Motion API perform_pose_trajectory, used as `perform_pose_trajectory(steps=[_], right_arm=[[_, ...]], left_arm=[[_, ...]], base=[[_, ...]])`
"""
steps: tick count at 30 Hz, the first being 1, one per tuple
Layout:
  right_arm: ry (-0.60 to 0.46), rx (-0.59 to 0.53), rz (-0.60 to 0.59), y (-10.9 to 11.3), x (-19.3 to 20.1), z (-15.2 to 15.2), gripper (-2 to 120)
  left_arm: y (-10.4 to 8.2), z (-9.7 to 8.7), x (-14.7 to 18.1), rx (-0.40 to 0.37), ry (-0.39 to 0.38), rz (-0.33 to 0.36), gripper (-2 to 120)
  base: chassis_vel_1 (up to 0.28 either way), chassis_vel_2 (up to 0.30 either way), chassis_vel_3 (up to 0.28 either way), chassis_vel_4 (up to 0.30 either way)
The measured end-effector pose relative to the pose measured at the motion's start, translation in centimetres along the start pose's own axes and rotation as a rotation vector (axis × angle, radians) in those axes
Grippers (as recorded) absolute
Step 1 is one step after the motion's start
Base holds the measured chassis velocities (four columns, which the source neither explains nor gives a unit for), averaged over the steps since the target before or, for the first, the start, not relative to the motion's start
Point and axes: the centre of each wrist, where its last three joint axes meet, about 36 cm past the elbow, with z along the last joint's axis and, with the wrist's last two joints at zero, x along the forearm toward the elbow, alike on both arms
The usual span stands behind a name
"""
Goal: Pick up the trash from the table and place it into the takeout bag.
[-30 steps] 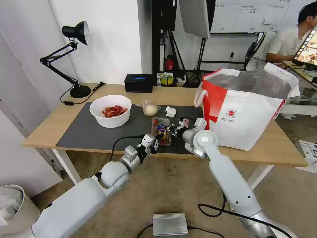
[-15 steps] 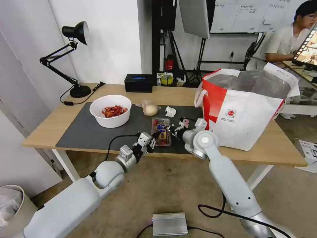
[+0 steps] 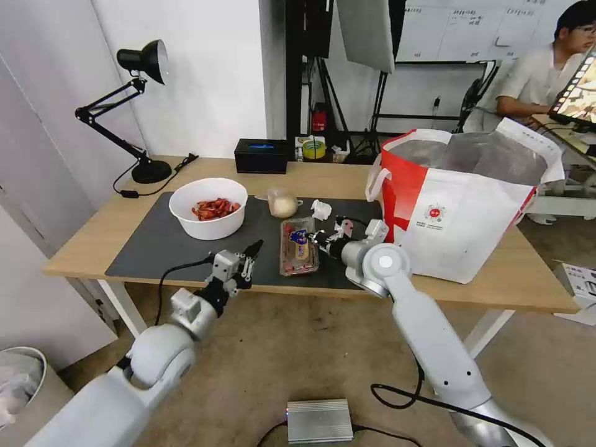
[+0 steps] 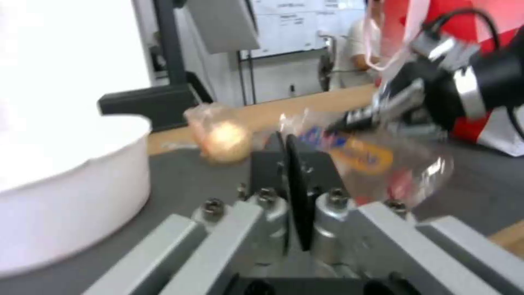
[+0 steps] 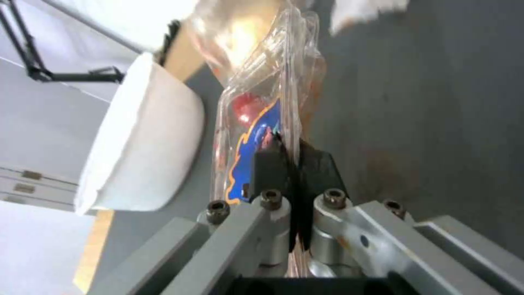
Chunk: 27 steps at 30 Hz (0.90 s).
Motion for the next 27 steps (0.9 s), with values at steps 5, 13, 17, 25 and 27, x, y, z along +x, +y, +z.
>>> perform_pose_trajectory(steps=[5,13,17,25,27], right_arm=[[-0.050,0.027,-0.022,0.6,1.7,-1.1,0],[-0.214,0.118,-0.091,2.5,7.0,-4.7,0],[-0.321,0.162,-0.141,4.2,10.1,-7.3,0],[-0.502,0.246,-0.141,6.5,14.1,-11.2,0],[-0.521,0.253,-0.131,6.6,14.5,-11.6,0]], left_arm=[[-0.8,0.3,1.6,0.025,0.002,-0.043,27],[-2.1,1.2,4.3,0.050,0.014,-0.116,57],[-2.5,1.6,5.1,0.053,0.017,-0.143,72],[-3.7,1.7,5.9,0.056,0.015,-0.140,99],[-3.7,1.7,5.9,0.057,0.014,-0.141,99]], base=[[0.000,0.000,0.000,0.000],[0.000,0.000,0.000,0.000],[0.000,0.000,0.000,0.000],[0.000,0.000,0.000,0.000],[0.000,0.000,0.000,0.000]])
